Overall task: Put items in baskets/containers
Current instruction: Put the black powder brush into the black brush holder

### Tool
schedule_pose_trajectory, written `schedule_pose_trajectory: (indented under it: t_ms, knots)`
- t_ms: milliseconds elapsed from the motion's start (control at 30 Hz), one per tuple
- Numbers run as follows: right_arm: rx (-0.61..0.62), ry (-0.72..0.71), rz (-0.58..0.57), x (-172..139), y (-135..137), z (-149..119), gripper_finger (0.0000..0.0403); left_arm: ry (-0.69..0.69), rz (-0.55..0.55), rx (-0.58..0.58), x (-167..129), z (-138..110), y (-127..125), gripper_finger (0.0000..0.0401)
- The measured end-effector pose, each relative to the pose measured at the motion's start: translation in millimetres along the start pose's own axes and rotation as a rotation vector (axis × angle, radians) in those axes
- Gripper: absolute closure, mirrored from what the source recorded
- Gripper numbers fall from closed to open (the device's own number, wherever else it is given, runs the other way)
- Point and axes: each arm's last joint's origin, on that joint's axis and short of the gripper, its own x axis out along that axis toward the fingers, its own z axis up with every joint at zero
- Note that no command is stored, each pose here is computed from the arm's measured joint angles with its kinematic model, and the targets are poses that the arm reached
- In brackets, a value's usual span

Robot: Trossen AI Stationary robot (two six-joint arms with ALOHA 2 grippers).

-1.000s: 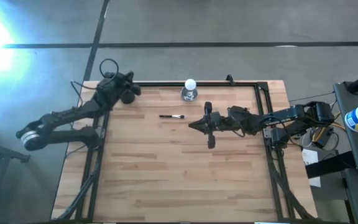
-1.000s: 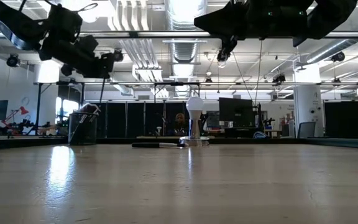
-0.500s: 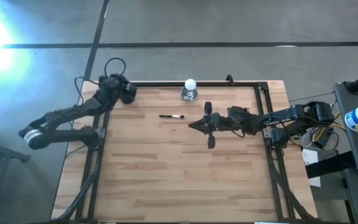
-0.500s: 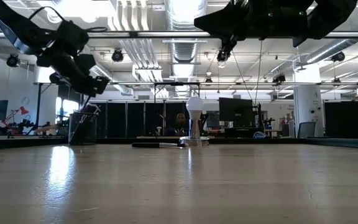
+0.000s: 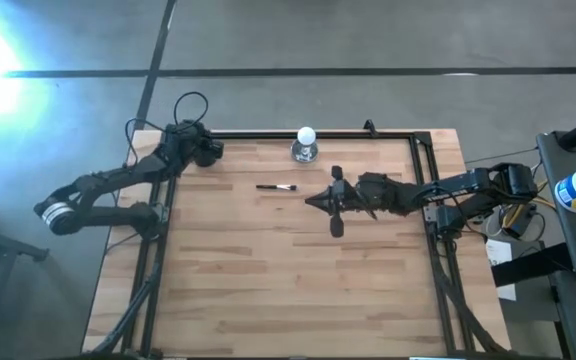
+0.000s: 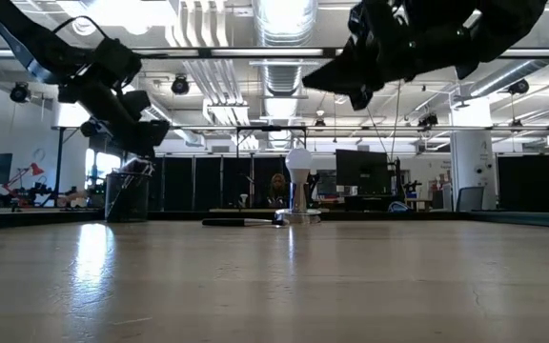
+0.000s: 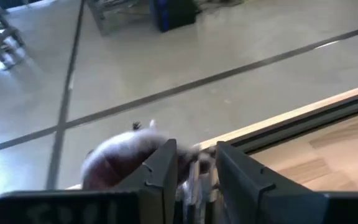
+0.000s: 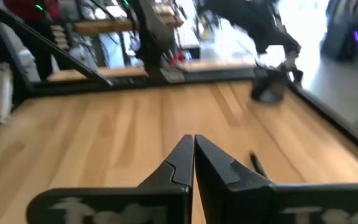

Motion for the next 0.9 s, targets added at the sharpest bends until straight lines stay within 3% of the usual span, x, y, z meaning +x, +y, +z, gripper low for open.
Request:
schedule_pose_trajectory:
  t_ms: [200,433,733,900]
  knots:
    - [0.091,0.13,-0.077,-2,-19,-12,0.0391,-0.077,-0.149,-0.016,-19,12,-3,0.0291]
    - [0.136,0.205,-0.16,9,-42,-33,0.0342,-0.14,-0.515,0.041,-47,16,-29,0.029]
    - [0.156,0.309,-0.194,37,-75,-76,0.0264,-0.148,-0.812,0.124,-77,-19,-70,0.0289]
    - [0.131,0.348,-0.207,62,-89,-86,0.022,-0.237,-0.911,0.071,-88,-38,-76,0.0289]
